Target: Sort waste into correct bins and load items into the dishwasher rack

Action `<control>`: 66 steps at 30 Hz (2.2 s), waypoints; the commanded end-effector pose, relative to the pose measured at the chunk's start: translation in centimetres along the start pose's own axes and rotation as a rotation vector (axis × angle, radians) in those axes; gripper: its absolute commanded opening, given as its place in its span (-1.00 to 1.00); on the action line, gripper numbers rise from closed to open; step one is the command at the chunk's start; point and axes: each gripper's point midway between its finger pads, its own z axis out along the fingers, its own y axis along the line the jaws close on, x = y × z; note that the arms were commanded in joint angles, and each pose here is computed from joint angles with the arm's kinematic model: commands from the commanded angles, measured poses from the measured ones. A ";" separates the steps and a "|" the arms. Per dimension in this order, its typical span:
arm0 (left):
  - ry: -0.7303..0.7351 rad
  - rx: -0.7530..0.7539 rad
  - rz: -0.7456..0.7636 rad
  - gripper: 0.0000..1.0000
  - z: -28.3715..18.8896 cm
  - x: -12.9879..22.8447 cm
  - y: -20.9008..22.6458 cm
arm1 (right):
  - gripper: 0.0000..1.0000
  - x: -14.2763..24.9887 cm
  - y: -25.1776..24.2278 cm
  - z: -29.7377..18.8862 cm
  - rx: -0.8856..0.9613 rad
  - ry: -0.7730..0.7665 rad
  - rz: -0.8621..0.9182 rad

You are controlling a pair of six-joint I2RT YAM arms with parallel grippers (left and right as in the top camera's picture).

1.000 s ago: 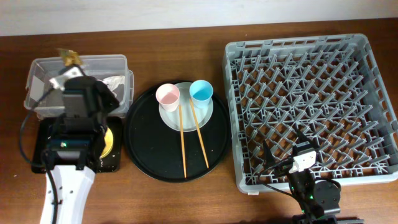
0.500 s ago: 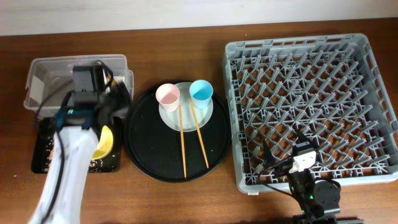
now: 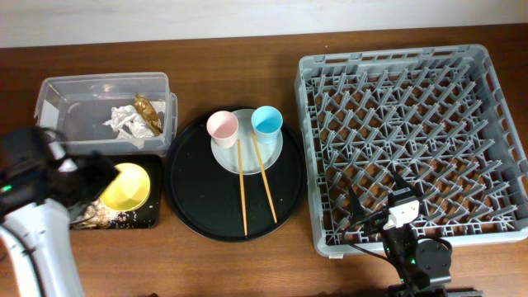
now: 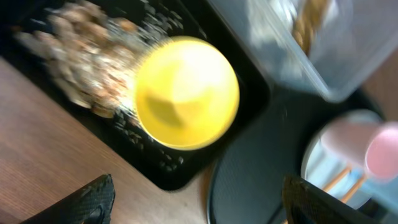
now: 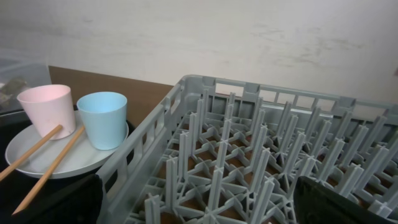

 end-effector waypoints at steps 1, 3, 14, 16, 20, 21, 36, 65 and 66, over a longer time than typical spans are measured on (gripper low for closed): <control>-0.093 -0.002 -0.239 0.74 -2.0 -3.0 4.5 | 0.97 0.2 0.1 0.0 -0.003 0.004 0.006; -0.113 -0.026 -0.369 0.98 -2.5 -3.5 7.0 | 0.97 0.2 0.1 0.0 -0.003 0.004 0.006; -0.113 -0.027 -0.369 0.98 -2.5 -3.5 7.0 | 0.96 -4.2 3.6 -0.8 -0.218 -0.162 0.001; -0.113 -0.027 -0.369 0.98 -2.5 -3.5 7.0 | 0.97 -7.5 1.8 -1.9 -0.119 -0.123 0.114; -0.113 -0.027 -0.369 0.98 -2.5 -3.5 7.0 | 0.97 -17.2 -0.1 -2.6 -0.045 0.250 0.178; -0.113 -0.027 -0.369 0.98 -2.5 -3.5 7.0 | 0.97 -18.8 0.9 -1.6 -0.122 0.411 0.220; -0.111 -0.027 -0.369 0.98 -2.5 -3.5 7.0 | -0.12 3.8 25.0 9.2 -0.169 1.380 0.268; -0.111 -0.027 -0.369 0.98 -2.5 -3.5 7.0 | -0.69 13.7 27.1 10.3 -0.121 1.232 0.194; -0.111 -0.027 -0.369 0.98 -2.5 -3.5 7.0 | -0.75 13.6 27.1 10.2 -0.122 1.232 0.195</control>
